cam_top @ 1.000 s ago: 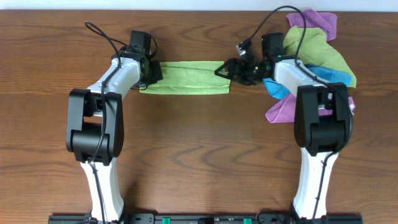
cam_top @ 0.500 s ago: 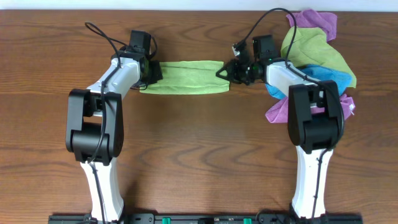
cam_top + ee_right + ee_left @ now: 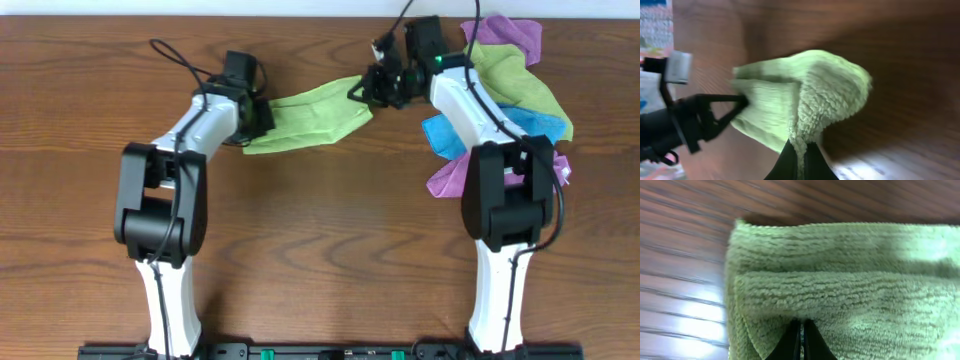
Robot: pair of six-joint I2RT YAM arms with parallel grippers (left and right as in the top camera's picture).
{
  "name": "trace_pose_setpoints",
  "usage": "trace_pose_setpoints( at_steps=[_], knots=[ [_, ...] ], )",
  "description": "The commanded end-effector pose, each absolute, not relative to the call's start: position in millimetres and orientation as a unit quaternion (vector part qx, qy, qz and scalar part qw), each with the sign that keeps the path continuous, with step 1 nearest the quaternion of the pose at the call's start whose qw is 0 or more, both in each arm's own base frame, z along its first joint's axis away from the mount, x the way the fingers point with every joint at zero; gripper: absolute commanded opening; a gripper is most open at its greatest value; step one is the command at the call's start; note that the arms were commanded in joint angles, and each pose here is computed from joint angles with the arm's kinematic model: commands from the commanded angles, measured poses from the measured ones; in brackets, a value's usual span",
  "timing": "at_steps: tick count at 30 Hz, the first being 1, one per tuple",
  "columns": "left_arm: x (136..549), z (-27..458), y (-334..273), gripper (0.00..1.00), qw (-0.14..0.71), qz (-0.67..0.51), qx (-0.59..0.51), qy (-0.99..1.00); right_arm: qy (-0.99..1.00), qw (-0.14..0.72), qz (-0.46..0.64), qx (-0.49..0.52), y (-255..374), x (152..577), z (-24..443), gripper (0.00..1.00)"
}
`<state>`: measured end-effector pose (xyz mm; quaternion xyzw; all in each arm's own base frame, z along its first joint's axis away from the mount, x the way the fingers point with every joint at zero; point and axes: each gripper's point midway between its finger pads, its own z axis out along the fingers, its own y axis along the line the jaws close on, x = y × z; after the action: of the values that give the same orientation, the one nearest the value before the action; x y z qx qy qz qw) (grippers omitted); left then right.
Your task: Fold the cloth
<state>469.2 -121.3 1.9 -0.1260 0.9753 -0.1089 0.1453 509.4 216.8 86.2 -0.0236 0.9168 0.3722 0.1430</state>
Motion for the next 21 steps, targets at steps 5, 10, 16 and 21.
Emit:
trace_pose_setpoints(
  at_steps=[5, 10, 16, 21],
  knots=[
    [449.9, -14.2, -178.7, 0.06, 0.119, -0.142, -0.124, 0.975, 0.916, 0.176, 0.34, -0.121, 279.9, 484.7, 122.8, 0.01],
    [449.7, -13.8, -181.2, 0.06, 0.12, -0.143, -0.126, 0.974, 0.924, 0.167, 0.314, -0.141, 285.6, 473.7, 114.4, 0.01],
    [451.5, -13.5, -174.0, 0.06, 0.118, -0.145, -0.134, 0.973, 0.927, 0.159, 0.309, -0.14, 279.4, 471.9, 111.7, 0.01],
    [454.4, 0.6, -177.1, 0.06, 0.118, -0.174, -0.135, 0.968, 0.928, 0.156, 0.307, -0.144, 278.6, 470.0, 110.5, 0.01]
  ],
)
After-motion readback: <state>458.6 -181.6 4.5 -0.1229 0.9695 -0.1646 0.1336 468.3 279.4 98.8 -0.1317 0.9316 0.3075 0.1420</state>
